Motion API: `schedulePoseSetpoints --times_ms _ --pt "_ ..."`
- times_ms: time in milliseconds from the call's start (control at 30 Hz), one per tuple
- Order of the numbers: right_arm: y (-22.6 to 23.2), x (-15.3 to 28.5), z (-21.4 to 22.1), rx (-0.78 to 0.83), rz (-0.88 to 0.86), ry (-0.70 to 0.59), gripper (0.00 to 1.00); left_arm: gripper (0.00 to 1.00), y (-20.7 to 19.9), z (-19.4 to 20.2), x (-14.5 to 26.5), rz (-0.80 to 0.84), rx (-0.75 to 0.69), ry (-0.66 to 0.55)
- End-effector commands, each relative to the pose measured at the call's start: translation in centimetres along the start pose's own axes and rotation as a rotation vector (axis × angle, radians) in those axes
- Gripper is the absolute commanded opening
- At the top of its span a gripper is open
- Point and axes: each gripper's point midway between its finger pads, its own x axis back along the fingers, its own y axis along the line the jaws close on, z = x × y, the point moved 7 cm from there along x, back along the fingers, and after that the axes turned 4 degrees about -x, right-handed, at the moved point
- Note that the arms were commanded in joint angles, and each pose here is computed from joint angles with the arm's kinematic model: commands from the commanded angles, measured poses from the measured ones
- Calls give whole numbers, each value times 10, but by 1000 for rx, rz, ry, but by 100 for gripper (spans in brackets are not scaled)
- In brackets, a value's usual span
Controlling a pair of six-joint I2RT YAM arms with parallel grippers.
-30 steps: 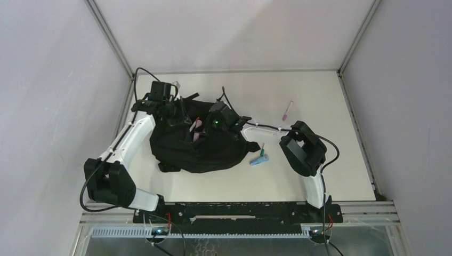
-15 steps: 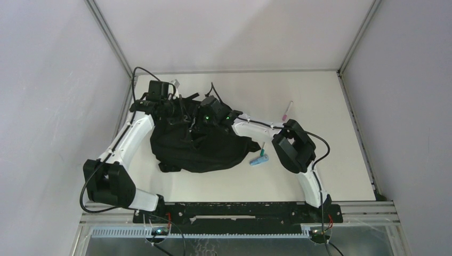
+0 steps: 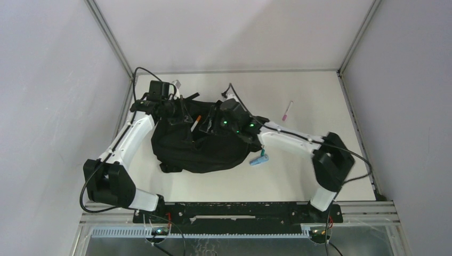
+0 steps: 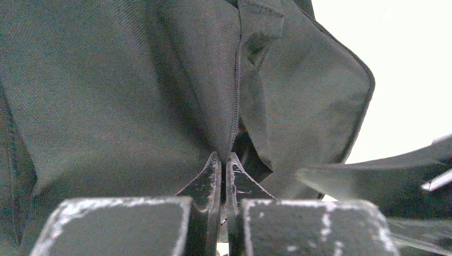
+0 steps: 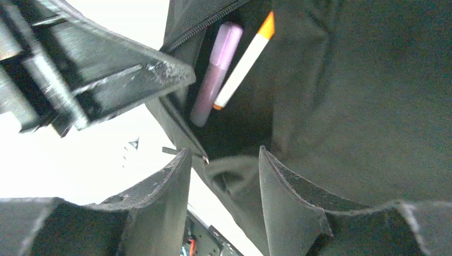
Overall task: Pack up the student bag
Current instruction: Place the stationery in the student bag, then pick up the stationery from the center of the board.
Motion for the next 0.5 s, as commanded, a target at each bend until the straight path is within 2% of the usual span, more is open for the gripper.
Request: schedulePoseSetpoints --times_ms 0,100,200,333,467 --pt "-15 57 -22 104 111 -218 56 0 -6 -5 3 46 -55 -46" --pt "-66 86 -26 90 310 -309 56 0 -6 -5 2 50 -60 -38" --pt "-127 114 -27 7 482 -360 57 0 -6 -7 2 46 -60 -45" --pt "-186 127 -23 -65 645 -294 57 0 -6 -7 1 45 -52 -47" --pt "-207 123 -23 -79 725 -260 57 0 -5 -4 -4 60 -43 -30"
